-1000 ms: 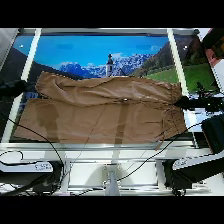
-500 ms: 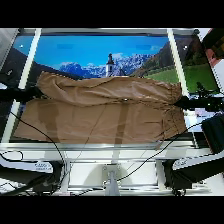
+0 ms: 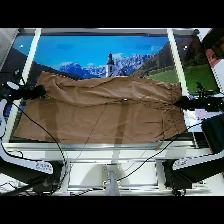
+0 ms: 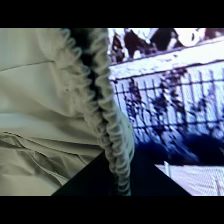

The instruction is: Fold the clothes and pants, and hang the long-sleeved shirts on hangers.

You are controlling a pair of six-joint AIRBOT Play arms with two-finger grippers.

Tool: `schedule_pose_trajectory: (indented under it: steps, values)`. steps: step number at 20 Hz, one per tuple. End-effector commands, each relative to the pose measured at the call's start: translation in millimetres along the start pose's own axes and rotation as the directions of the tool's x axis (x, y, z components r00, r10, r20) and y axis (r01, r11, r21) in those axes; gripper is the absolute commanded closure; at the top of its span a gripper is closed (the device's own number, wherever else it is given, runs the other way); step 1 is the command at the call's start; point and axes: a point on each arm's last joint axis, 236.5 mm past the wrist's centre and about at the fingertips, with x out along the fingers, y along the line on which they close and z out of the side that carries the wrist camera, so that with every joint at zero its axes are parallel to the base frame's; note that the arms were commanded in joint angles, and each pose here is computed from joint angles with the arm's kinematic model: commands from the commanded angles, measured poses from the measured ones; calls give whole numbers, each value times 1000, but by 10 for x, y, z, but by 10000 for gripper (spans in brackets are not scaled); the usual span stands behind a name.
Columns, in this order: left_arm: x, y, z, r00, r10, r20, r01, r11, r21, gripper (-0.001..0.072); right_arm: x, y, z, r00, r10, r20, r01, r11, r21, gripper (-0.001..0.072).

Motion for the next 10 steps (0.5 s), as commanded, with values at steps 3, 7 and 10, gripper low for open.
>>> schedule_pose_trajectory:
  steps: [3, 7, 10]
  values:
    - [41, -14, 0, 1000, 3, -3, -3, 1000, 6, 491, 2, 3, -4, 1000, 1, -1, -1, 1000, 0, 671]
    - [-60, -35, 79, 1000, -3, 6, 3, 1000, 12, 462, 2, 2, -3, 1000, 1, -1, -1, 1000, 0, 671]
    - [-107, -2, -30, 999, -19, -50, 19, 1000, -3, 463, 2, -4, 6, 1000, -2, 2, 2, 1000, 0, 671]
